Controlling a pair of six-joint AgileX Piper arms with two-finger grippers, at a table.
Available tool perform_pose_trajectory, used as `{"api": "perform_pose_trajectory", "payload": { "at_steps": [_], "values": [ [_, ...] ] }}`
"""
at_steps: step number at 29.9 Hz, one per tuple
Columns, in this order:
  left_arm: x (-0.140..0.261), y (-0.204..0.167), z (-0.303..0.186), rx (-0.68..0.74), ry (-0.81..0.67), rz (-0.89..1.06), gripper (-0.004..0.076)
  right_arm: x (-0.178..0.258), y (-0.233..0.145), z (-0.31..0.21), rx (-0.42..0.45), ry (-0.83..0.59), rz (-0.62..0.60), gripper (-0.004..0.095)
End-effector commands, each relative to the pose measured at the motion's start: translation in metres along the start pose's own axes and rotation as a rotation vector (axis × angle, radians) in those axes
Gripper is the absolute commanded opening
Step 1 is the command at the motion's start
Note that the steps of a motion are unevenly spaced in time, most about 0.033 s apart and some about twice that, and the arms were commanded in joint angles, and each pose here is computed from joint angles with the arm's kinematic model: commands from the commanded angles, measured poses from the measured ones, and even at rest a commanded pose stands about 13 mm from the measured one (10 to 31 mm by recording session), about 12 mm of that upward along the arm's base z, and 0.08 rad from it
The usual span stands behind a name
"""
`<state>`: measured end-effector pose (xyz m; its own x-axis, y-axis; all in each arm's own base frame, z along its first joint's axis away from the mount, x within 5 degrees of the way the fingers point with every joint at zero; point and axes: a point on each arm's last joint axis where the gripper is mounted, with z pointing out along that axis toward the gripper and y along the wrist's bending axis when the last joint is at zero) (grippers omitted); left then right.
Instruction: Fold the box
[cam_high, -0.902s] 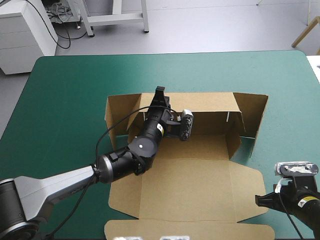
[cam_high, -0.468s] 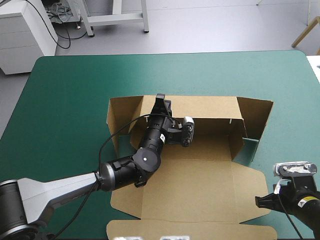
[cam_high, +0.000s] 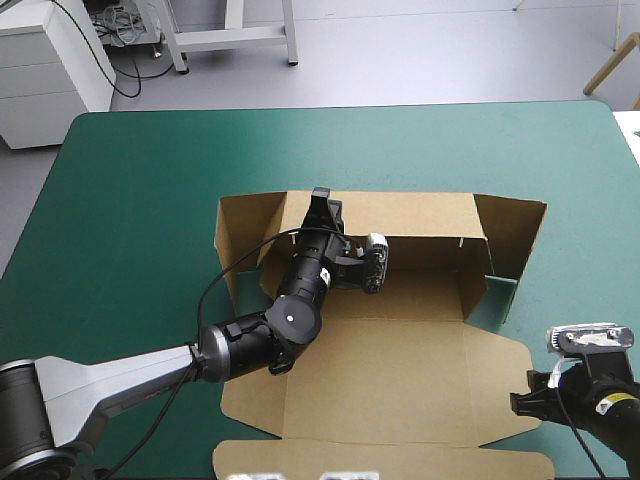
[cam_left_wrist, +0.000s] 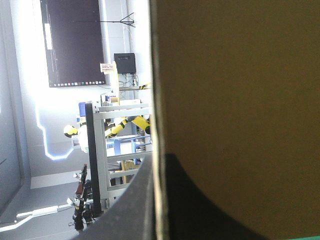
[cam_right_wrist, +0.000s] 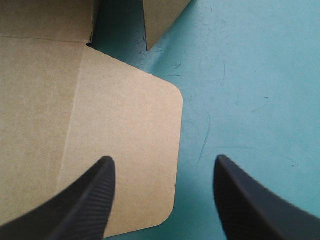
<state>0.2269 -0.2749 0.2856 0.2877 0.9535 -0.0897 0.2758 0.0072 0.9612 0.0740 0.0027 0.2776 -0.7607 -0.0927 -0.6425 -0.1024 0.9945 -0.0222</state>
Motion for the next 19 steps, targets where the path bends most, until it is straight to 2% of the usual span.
{"api": "perform_pose_trajectory", "payload": {
  "at_steps": [1, 7, 12, 19],
  "values": [
    [-0.002, 0.022, -0.011, -0.077, -0.033, -0.019, -0.001, -0.01, -0.002, -0.005, 0.016, -0.064, -0.007, 0.0695],
    [-0.002, 0.022, -0.011, -0.077, -0.033, -0.023, -0.001, -0.01, -0.002, -0.005, 0.016, -0.064, -0.007, 0.0697],
    [-0.002, 0.022, -0.011, -0.077, -0.034, -0.039, -0.001, -0.012, -0.002, -0.007, 0.017, -0.075, 0.014, 0.066],
    [-0.003, 0.022, -0.011, -0.079, -0.035, -0.036, -0.001, -0.062, -0.004, -0.062, 0.044, -0.265, 0.044, 0.0634]
  ]
}}
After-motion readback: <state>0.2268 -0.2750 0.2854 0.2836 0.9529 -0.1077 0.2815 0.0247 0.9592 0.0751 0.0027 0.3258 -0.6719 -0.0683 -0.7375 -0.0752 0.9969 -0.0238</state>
